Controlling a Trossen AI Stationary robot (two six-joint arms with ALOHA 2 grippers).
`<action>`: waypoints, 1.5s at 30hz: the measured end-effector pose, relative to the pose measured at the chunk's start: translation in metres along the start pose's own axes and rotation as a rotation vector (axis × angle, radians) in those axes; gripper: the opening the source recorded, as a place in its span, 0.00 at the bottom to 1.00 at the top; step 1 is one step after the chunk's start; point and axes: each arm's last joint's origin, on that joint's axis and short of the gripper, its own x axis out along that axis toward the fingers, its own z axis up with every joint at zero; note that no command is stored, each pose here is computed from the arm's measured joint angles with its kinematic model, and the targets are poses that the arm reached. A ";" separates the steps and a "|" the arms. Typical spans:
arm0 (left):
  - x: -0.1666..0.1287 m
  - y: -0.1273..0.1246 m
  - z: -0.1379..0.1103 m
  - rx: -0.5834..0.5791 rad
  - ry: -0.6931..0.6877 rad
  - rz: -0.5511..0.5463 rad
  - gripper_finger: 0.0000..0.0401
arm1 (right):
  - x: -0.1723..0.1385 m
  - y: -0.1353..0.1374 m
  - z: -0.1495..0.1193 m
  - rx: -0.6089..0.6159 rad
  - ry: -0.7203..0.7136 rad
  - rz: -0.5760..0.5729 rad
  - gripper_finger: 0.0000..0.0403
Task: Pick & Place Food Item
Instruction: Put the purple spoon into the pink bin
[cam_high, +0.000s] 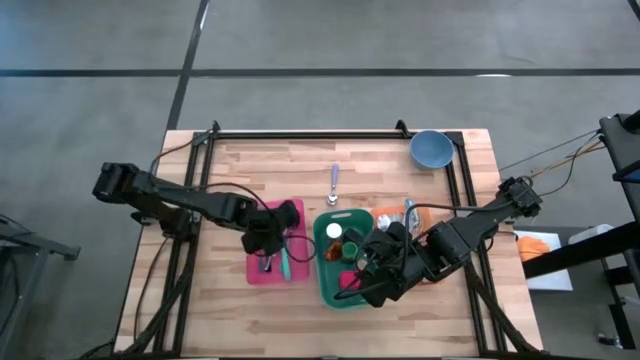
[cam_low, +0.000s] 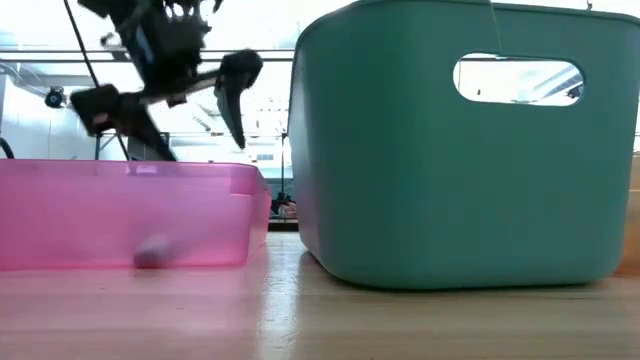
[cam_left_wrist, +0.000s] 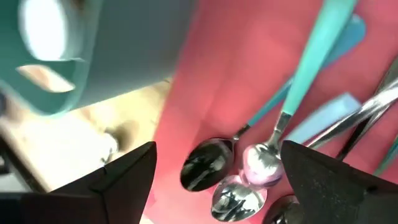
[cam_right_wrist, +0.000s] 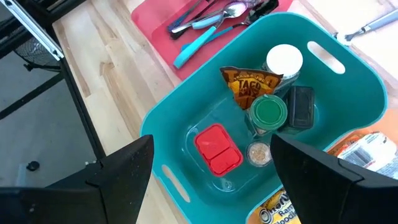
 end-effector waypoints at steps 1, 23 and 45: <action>-0.005 0.003 0.001 -0.026 -0.004 0.006 0.86 | 0.000 0.000 0.000 -0.004 0.000 0.000 0.79; -0.057 0.112 -0.034 -1.652 -0.236 0.153 0.82 | 0.006 -0.009 0.014 -0.087 -0.040 -0.045 0.79; 0.067 0.190 -0.082 -1.993 0.168 -0.003 0.63 | -0.073 -0.054 0.033 0.161 -0.274 0.017 0.79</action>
